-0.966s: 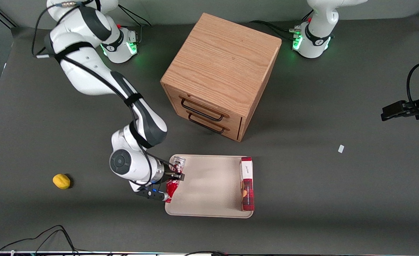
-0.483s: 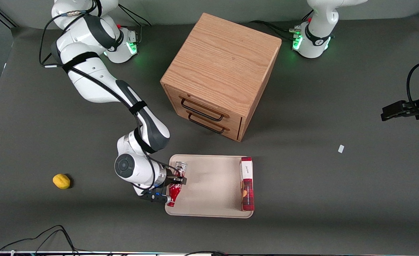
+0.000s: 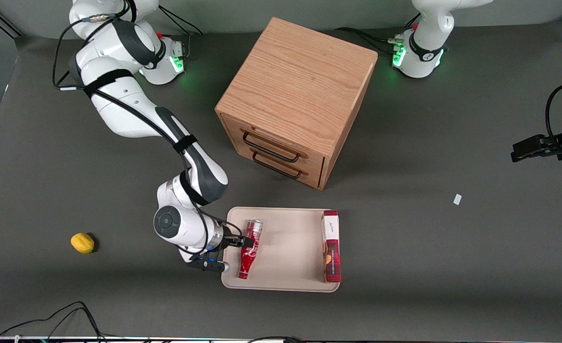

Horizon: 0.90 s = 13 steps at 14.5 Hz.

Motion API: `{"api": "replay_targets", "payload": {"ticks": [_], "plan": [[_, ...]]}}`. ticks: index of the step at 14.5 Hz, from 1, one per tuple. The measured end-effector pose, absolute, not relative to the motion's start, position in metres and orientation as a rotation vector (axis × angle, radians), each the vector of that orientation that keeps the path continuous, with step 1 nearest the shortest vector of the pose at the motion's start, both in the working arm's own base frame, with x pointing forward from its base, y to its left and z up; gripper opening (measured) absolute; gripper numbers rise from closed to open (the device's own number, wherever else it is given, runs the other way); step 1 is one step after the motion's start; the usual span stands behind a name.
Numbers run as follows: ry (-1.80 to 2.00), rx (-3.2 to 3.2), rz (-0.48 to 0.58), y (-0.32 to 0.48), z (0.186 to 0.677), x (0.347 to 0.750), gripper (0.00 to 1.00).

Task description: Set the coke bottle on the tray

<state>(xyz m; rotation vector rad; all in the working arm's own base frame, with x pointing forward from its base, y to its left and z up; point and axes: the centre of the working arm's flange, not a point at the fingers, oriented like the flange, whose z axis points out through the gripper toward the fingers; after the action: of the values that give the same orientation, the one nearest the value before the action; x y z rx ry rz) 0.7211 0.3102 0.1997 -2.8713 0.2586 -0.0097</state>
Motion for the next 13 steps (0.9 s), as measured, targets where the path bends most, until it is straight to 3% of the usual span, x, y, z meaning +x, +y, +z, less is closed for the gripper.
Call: {"api": "replay_targets", "payload": {"ticks": [8,11,13], "plan": [[0.245,-2.883,-0.034,0.309,0.204,0.724,1.00],[0.208,-2.920,-0.087,0.304,0.248,0.731,1.00],[0.176,-2.973,-0.088,0.297,0.302,0.729,1.00]]}}
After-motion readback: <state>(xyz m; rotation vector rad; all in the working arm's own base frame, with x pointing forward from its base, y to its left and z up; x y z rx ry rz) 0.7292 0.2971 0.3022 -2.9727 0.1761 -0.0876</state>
